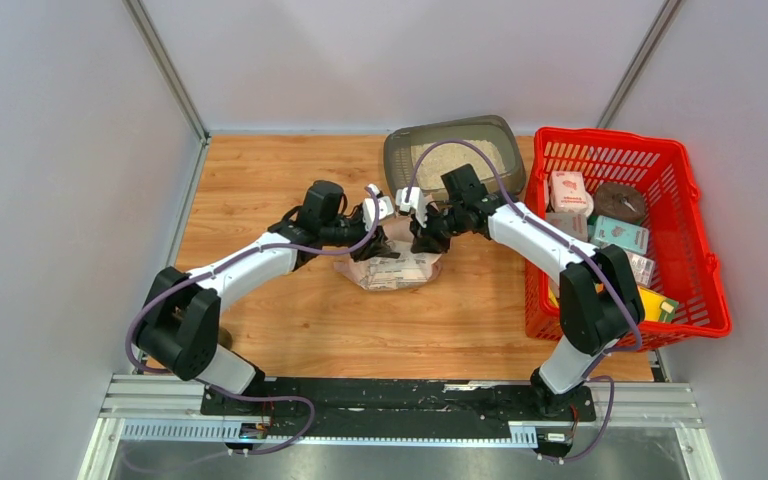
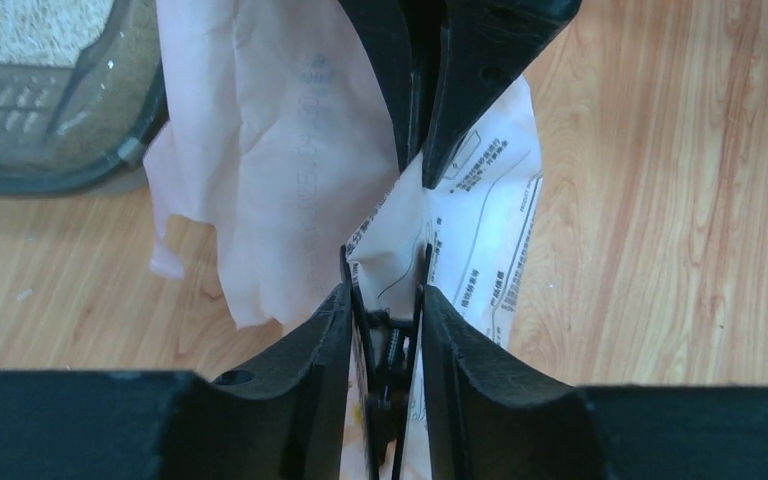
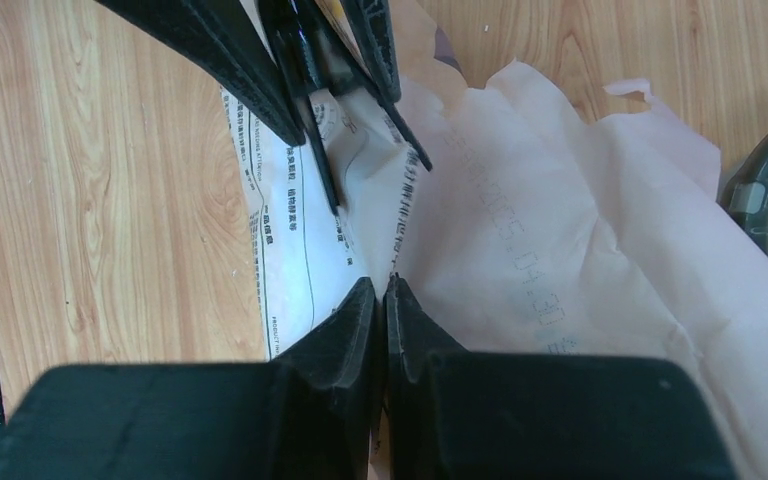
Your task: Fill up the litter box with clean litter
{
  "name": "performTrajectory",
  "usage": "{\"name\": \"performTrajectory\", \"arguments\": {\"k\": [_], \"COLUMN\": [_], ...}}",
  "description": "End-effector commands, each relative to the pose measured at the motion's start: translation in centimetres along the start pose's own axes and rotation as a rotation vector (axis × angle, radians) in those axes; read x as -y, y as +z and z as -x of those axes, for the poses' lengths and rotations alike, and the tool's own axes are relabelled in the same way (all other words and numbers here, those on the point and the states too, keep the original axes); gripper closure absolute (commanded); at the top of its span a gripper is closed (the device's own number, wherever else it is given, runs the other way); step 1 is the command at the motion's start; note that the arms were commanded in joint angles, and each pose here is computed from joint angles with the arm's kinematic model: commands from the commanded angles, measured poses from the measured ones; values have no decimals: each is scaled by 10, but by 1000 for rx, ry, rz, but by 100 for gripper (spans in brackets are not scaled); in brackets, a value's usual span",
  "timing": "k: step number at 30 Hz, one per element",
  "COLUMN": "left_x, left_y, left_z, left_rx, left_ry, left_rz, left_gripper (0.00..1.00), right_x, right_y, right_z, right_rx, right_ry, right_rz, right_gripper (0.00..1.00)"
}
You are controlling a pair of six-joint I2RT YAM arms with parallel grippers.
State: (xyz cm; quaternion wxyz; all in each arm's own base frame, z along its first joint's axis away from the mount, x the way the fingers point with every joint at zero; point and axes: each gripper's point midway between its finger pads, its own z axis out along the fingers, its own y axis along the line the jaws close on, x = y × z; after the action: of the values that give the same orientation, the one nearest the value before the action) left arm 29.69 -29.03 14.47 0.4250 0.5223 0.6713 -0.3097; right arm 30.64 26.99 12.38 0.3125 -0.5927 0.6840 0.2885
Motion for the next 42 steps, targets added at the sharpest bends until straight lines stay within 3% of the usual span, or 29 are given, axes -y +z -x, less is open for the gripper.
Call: {"name": "performTrajectory", "arguments": {"k": [1,8,11,13,16,21,23,25,26,28,31,36,38,42], "left_x": [2,-3,-2,-2,0,8,10,10,9,3,-12,-49,-65,-90], "left_y": [-13,-22,-25,-27,-29,-42,-52,-68,-74,-94,-117,-156,-177,-210], "left_z": [7,8,12,18,29,52,62,74,78,89,95,95,103,116], "left_rx": [-13,-46,-34,-18,3,22,11,20,24,37,20,-10,19,70], "left_ry": [2,-36,-34,-30,-34,-13,-9,6,9,22,35,-48,-103,-157], "left_rz": [12,38,44,44,33,-6,-11,13,27,93,218,468,563,724], "left_gripper": [59,49,42,31,30,29,29,28,28,28,28,28,28,27], "right_x": [5,8,8,7,8,9,5,7,6,8,22,91,114,130], "right_y": [-7,-10,-10,-12,-14,-34,-49,-66,-79,-93,-116,-179,-209,-237], "right_z": [25,25,26,28,31,59,63,77,84,94,109,103,98,96], "right_rx": [50,42,45,48,50,72,48,62,67,82,133,120,72,51], "right_ry": [-27,-21,-23,-26,-25,-40,-30,-27,-34,-14,87,361,411,373], "right_rz": [-20,-39,-39,-41,-44,-59,-73,-118,-155,-205,-362,-904,-1103,-1256], "right_gripper": [89,74,67,64,56,32,14,5,0,0,0,0,0,0]}}
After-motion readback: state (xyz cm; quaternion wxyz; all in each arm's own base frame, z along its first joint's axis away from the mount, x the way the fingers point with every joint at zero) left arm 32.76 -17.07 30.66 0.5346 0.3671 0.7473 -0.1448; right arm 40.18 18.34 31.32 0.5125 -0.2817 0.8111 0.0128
